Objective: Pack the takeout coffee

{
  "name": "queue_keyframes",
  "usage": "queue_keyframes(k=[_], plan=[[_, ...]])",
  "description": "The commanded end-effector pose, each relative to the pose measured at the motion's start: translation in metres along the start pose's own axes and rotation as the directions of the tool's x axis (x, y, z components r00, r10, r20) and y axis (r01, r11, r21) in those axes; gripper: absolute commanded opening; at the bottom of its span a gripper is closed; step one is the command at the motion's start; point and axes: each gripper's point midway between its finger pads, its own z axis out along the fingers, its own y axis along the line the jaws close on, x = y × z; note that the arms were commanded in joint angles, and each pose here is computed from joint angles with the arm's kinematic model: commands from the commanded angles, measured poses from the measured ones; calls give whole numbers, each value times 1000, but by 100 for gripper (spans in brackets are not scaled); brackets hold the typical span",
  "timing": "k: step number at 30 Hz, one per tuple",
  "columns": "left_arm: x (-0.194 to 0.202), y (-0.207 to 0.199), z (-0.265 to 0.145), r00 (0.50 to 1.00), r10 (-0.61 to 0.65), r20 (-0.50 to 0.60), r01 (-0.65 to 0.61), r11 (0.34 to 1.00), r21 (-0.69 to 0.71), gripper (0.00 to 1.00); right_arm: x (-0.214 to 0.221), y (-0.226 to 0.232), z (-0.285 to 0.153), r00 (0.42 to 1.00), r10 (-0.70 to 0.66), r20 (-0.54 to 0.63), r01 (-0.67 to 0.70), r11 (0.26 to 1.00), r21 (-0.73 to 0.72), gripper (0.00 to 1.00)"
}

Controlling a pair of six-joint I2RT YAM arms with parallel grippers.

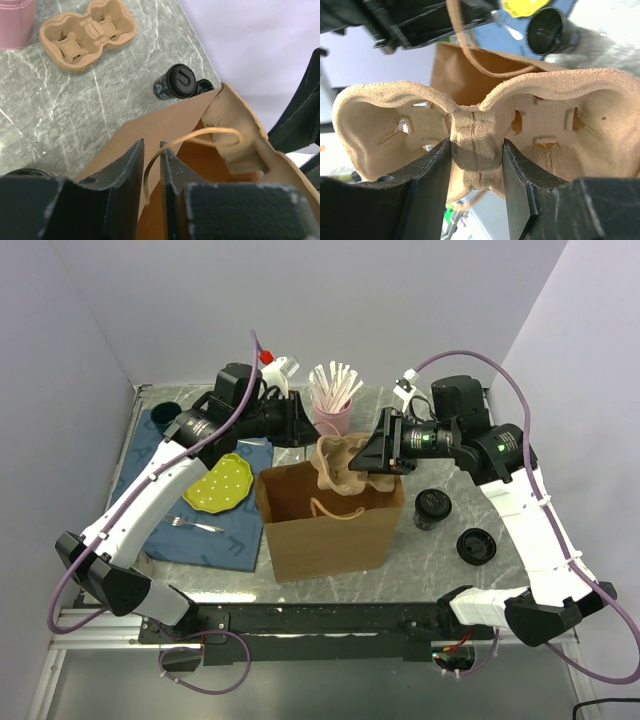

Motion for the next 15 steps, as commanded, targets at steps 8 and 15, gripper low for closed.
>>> queue_keyframes(k=[8,15], plan=[[-9,-17,-16,999,-2,54,-1,999,51,25,5,-10,11,999,-3,39,-3,989,146,43],[-5,-19,-19,998,-11,54,8,998,65,25,12,-18,20,999,7,42,-19,963,271,44]])
